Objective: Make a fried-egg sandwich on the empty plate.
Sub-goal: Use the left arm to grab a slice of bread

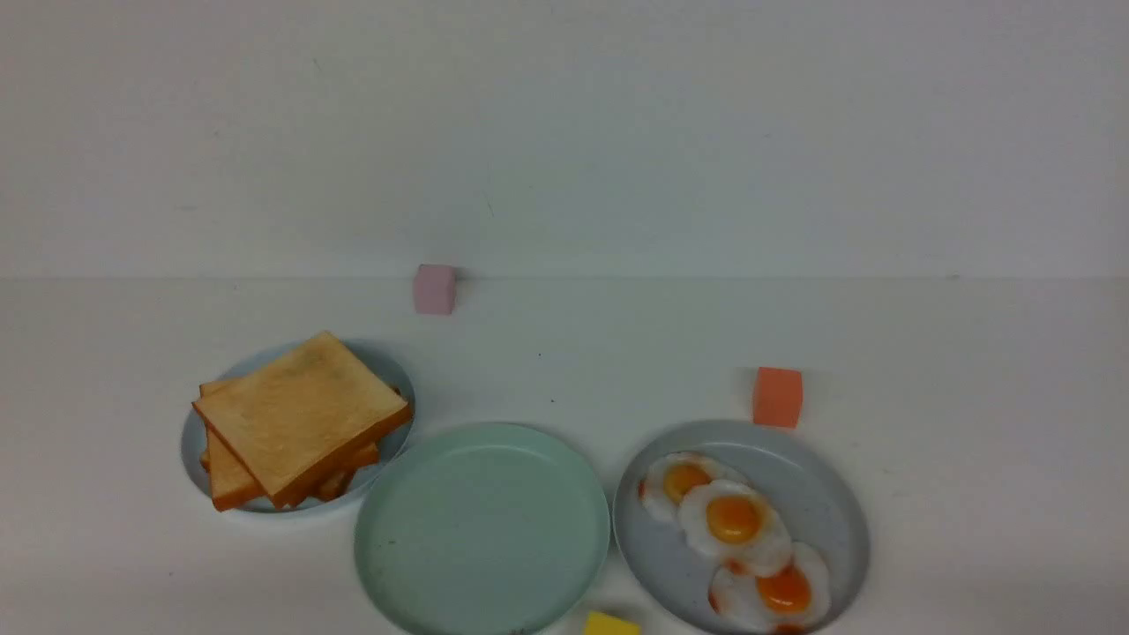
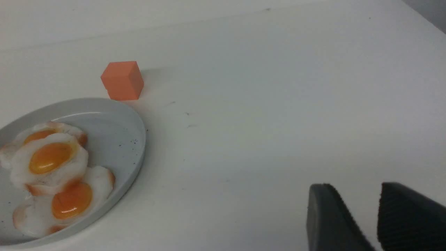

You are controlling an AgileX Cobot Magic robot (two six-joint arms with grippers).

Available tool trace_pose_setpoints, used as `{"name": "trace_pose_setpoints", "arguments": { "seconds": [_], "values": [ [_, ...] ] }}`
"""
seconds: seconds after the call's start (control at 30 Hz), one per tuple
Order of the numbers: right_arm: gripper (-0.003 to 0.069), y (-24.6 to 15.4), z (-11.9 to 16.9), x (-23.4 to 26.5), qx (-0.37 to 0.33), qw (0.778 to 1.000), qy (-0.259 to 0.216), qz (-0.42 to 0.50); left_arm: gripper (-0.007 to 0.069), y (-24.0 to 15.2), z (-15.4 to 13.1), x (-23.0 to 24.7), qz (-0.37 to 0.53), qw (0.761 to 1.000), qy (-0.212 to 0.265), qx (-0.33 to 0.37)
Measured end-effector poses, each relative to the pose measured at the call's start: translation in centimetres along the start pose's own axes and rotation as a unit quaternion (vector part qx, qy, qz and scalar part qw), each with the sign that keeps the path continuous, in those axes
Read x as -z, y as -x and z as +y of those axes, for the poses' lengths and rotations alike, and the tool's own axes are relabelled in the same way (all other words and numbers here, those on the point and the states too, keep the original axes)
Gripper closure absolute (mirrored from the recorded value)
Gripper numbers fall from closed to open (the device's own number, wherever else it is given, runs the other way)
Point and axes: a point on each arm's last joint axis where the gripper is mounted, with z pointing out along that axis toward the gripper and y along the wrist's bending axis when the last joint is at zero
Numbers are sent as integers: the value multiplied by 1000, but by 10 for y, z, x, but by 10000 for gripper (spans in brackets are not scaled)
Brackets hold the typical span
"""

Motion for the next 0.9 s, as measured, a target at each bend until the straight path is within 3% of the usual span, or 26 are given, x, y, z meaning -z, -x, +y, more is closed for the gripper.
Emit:
{"name": "trace_pose_setpoints", "arguments": {
  "seconds": [0.9],
  "values": [
    [418, 0, 0, 0, 0, 1000, 0, -1, 387, 2, 1, -1, -15, 1000, 4, -17]
  ]
}}
